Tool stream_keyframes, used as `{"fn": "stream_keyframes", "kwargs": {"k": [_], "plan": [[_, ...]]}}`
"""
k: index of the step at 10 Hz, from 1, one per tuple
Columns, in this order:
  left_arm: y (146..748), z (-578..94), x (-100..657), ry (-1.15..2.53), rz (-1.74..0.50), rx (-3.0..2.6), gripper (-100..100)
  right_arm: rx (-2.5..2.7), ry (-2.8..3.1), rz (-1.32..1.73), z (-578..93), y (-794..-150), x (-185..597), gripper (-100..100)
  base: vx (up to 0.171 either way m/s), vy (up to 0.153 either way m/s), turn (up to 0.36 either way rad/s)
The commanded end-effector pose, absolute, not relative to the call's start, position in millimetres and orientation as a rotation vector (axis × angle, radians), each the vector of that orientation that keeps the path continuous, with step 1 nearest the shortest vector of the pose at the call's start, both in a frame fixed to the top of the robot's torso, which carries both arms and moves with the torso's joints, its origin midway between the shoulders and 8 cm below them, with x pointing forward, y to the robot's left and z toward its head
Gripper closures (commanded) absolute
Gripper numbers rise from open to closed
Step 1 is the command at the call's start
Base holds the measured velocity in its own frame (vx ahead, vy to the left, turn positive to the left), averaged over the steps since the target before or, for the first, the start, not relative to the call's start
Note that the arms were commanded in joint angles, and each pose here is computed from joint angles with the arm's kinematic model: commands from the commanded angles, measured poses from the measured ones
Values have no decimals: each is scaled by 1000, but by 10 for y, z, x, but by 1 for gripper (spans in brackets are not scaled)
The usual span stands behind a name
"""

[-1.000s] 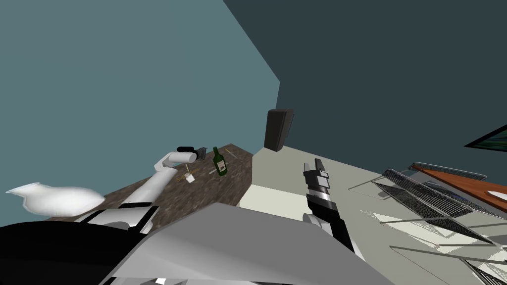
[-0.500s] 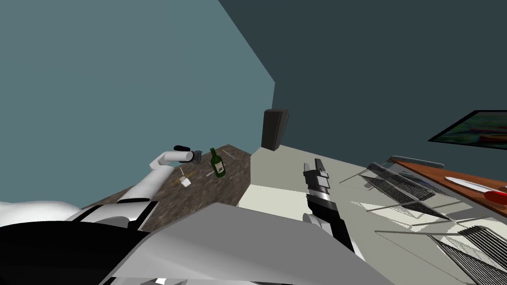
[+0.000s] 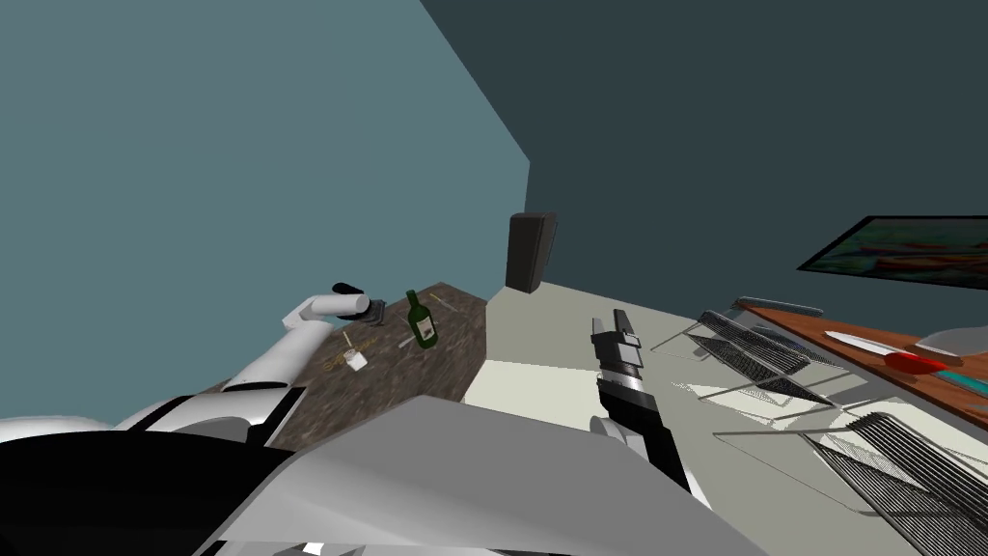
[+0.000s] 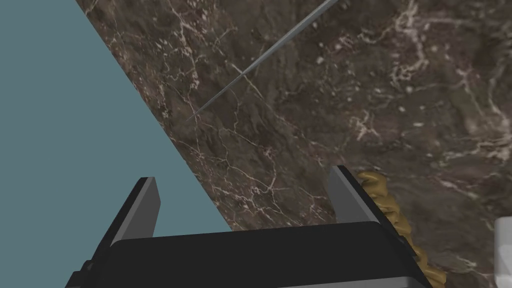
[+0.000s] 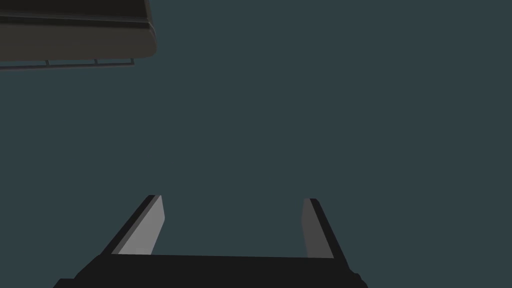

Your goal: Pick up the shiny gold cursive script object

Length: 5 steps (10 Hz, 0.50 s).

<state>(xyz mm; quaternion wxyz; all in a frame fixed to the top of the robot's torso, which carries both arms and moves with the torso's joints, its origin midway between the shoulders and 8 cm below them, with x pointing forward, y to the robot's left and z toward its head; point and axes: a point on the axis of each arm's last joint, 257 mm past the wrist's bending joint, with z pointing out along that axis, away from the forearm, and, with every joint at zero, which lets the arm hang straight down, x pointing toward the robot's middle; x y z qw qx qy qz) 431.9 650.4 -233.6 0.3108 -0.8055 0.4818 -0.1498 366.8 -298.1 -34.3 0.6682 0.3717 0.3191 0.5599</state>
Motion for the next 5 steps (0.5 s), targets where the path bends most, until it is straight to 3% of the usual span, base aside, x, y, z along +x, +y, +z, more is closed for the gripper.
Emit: {"fn": "stream_keyframes", "kwargs": {"k": [1, 5], "plan": [[6572, -2453, 4167, 1252, -356, -2205, -100, 838, 720, 1263, -343, -2981, 3668, 0, -10, 42, -107], [6701, -2653, 3755, 1171, -263, -2410, -100, 838, 720, 1263, -344, -2981, 3668, 0, -14, 56, -105]]}}
